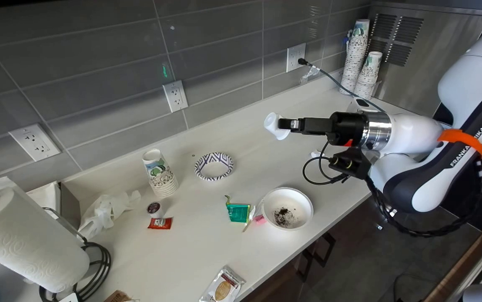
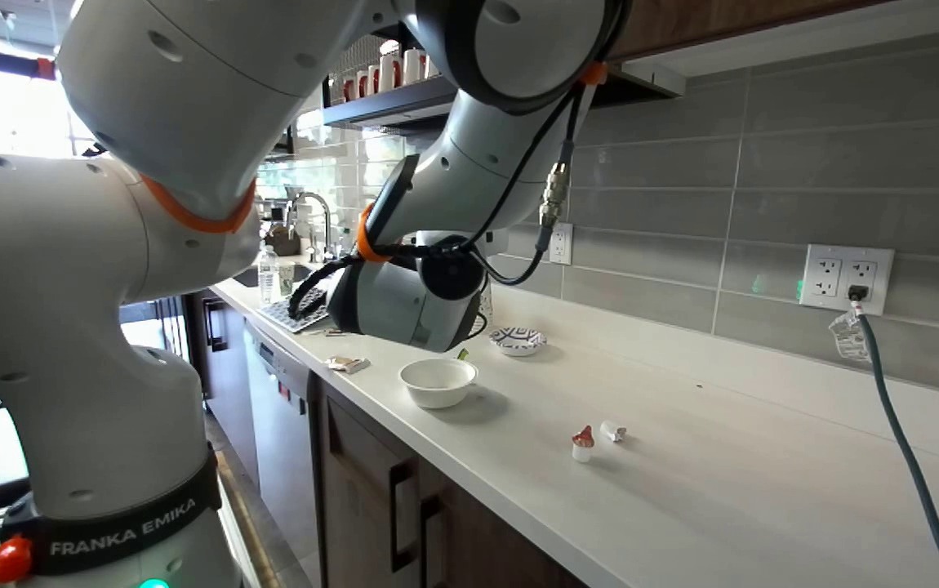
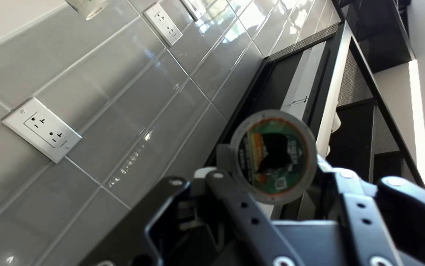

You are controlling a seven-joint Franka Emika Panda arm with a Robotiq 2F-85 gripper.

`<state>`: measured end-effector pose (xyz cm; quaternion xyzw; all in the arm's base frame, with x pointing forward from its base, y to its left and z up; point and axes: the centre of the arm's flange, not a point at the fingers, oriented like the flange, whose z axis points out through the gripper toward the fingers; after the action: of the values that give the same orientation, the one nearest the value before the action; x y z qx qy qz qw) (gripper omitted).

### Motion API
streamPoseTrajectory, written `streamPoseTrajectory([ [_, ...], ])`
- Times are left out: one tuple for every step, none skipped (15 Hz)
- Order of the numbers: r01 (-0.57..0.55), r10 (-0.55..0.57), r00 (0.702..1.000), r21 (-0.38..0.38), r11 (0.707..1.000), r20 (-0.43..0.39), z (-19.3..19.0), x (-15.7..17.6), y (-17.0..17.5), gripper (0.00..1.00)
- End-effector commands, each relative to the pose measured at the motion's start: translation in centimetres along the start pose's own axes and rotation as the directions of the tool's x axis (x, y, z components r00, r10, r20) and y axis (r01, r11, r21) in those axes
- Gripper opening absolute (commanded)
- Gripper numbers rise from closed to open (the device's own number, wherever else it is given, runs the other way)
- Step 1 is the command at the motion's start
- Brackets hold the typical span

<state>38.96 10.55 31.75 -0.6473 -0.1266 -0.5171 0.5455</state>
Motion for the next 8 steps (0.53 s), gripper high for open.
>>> streamPoseTrajectory([
  [0.010,-0.010,1.000,0.002,1.000,0.008,-0.25,0.18,-0.45,0.24],
  [0.011,-0.011,1.000,-0.003,1.000,0.008,-0.17,0.19,-0.49,0.24],
  [0.012,-0.012,1.000,-0.007,1.000,0.009,-0.12,0.20,-0.53,0.24],
  [0.020,-0.020,1.000,-0.027,0.999,0.019,-0.05,0.18,-0.62,0.24],
  [0.020,-0.019,1.000,-0.030,0.999,0.021,0.02,0.22,-0.69,0.24],
  [0.031,-0.030,0.999,-0.039,0.999,0.029,0.11,0.36,-0.82,0.24],
  [0.039,-0.038,0.999,-0.045,0.998,0.034,0.18,0.50,-0.91,0.24],
  [0.045,-0.043,0.998,-0.050,0.998,0.038,0.25,0.60,-0.96,0.24],
])
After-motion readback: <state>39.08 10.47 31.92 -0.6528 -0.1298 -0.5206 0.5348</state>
